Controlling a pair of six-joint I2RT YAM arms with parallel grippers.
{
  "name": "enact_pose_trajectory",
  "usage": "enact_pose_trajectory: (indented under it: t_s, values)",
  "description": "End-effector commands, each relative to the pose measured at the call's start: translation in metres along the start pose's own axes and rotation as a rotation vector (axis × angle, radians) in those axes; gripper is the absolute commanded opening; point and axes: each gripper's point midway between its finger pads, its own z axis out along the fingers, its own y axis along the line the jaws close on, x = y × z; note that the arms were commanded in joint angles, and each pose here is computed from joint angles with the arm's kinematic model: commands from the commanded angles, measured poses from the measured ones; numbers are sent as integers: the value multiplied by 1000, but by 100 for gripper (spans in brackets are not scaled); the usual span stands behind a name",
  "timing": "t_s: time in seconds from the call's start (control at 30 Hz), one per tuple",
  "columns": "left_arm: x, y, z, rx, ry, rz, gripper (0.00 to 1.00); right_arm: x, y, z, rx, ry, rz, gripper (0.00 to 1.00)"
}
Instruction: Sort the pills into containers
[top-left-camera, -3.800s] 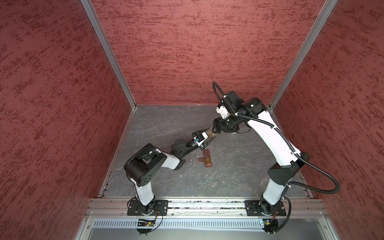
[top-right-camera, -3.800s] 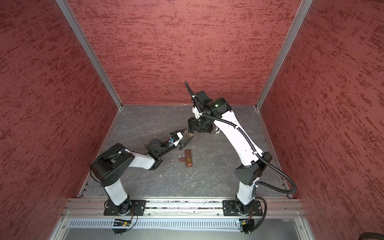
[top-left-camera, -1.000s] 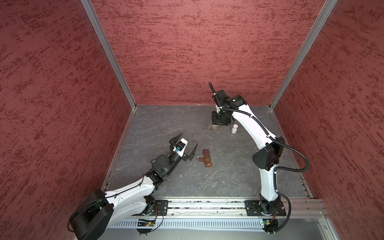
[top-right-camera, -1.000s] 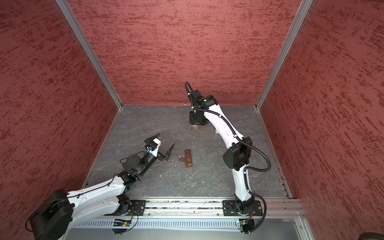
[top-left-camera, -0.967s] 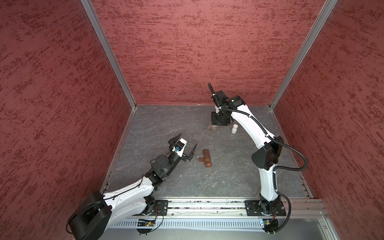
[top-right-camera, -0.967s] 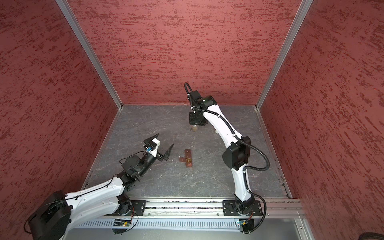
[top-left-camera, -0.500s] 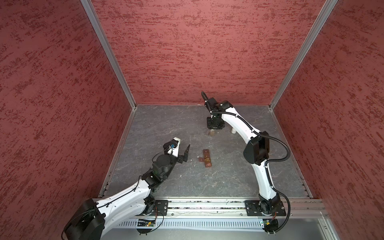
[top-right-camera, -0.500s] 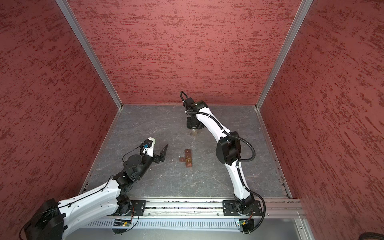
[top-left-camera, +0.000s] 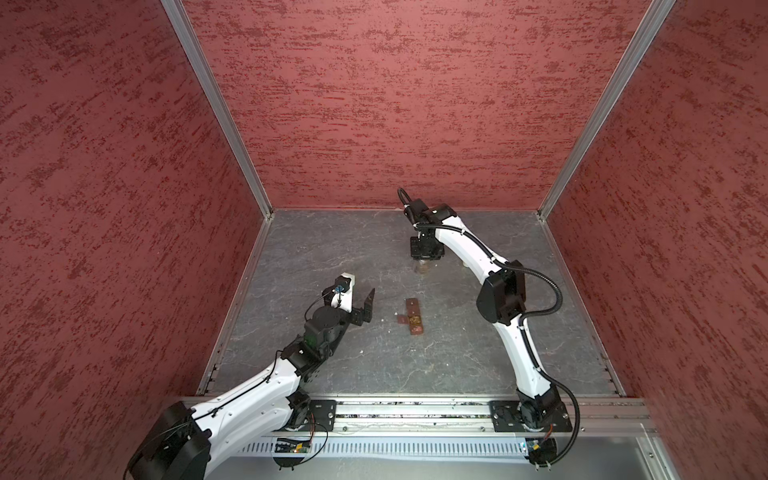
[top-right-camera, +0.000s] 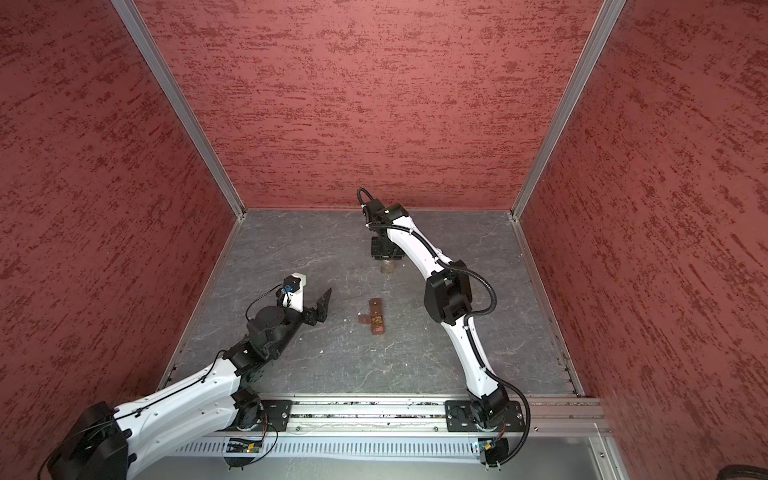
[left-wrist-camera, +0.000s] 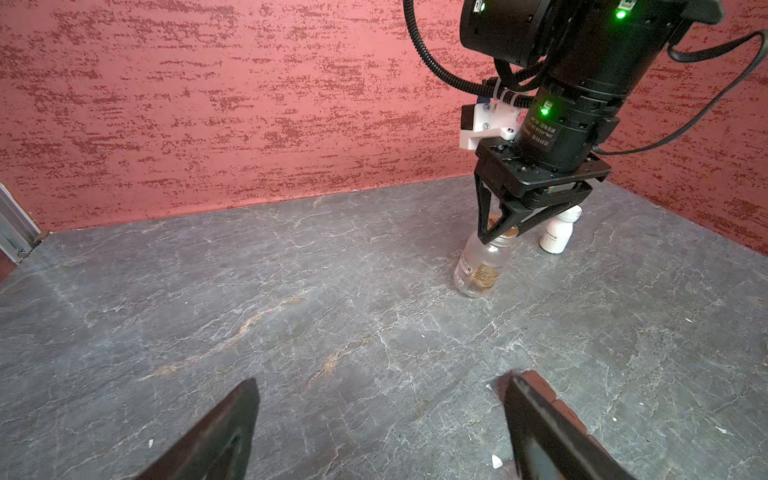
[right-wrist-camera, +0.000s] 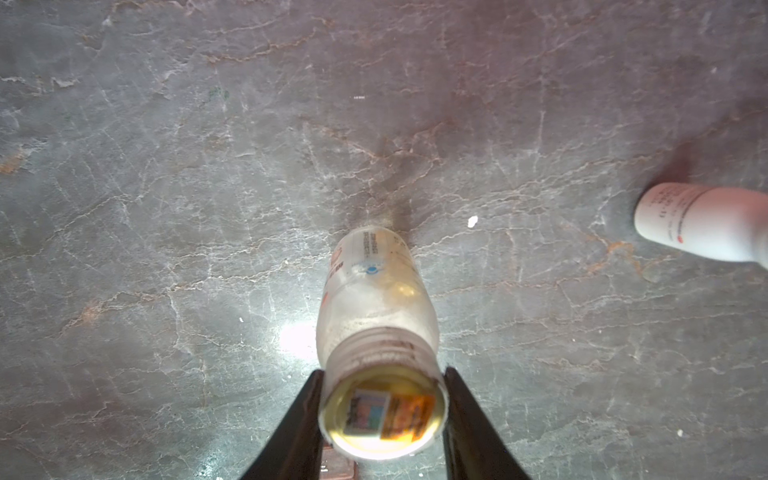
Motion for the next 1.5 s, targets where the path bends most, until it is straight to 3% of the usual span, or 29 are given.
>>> enact_pose_trajectory:
  t_s: [0.0,0.53,0.83,1.0,1.17,1.37,1.47]
  values:
    - [-11,-1,0,7,-16,-24,92,-2,-4,2,32,-1,-1,40]
    - [-14,-3,-2,21,24,-84,89,-7,3,-9,-4,-15,-1,63]
    - [-11,-4,-13,31,110,-174,78,-12,3,-74,-71,-119,13,67]
    - [3,-3,-11,-6,213,-247,74,9,-1,-103,-113,-179,11,67]
    - [37,-17,-5,12,391,-347,68,52,-7,-104,-240,-224,37,59]
    - [81,-53,-2,122,617,-511,55,110,-13,-75,-423,-231,78,48]
    - [99,-63,-3,137,690,-570,49,132,-19,-53,-446,-205,108,43]
